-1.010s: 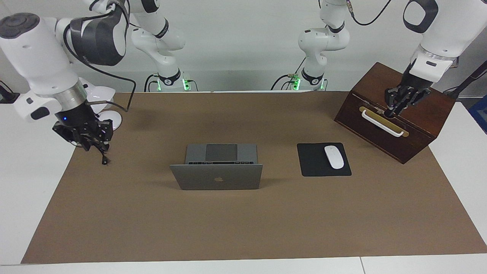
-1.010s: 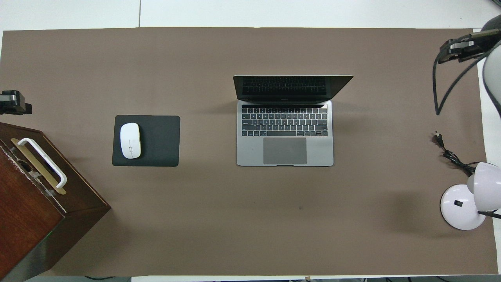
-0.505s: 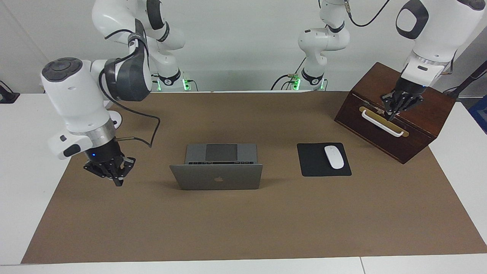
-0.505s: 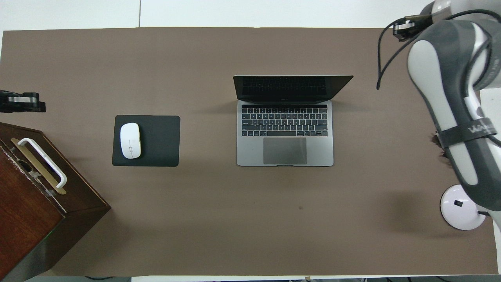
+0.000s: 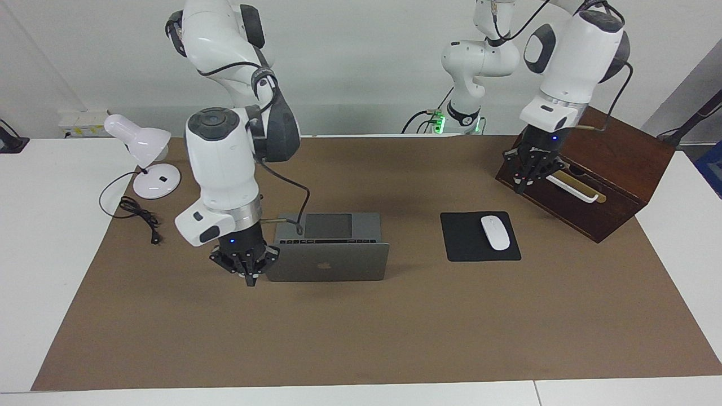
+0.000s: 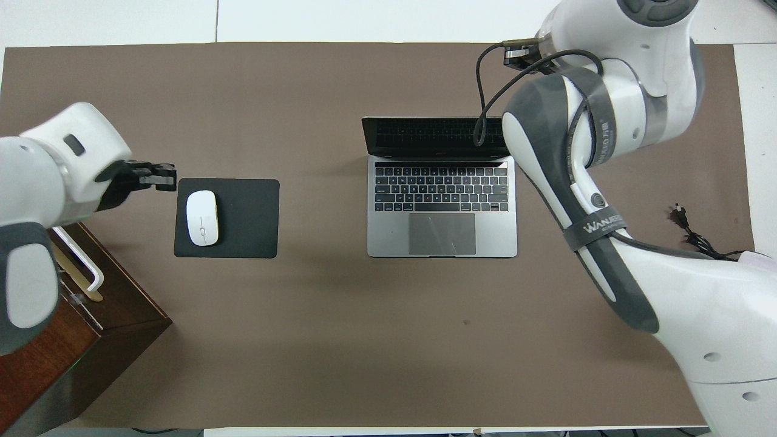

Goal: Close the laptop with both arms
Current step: 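Reach the right gripper to the laptop lid while the left gripper advances, then move the left gripper to the laptop's near front edge to steady it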

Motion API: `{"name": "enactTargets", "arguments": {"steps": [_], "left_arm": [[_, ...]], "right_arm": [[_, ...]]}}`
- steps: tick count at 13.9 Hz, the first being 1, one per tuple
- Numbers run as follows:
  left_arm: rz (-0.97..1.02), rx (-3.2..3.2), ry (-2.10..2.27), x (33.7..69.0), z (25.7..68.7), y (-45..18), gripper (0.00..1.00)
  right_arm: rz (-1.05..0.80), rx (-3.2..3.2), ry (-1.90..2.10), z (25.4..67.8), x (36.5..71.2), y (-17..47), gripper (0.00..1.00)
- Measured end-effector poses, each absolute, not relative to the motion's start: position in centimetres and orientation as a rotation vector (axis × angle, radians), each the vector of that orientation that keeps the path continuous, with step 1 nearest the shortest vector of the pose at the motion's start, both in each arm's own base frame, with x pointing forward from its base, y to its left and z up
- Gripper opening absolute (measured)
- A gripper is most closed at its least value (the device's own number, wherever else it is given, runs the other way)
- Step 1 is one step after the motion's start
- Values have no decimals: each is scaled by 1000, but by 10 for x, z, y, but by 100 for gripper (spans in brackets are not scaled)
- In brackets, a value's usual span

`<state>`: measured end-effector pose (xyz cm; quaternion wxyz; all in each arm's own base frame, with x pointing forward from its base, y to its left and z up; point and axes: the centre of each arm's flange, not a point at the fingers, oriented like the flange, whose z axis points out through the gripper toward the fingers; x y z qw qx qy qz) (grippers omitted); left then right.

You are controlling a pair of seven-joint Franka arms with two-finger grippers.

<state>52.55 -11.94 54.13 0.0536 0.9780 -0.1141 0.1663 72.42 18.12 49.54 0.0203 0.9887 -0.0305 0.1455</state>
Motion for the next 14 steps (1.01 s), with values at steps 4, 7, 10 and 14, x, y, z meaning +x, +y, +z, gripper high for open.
{"name": "enactTargets", "arguments": {"steps": [4,7,10,14], "left_arm": [[630,2897,-497,473,503,-168,1],[701,2835,-602,450,492,-203,1],[772,2767,-693,427,465,-236,1],[847,2689,-778,411,417,-279,1]], "right_arm": [[449,3073,-85,489,711,231,1],[437,3059,-93,475,709,249,1],[421,3062,-97,469,705,260,1],[304,3116,-111,464,695,273,1]]}}
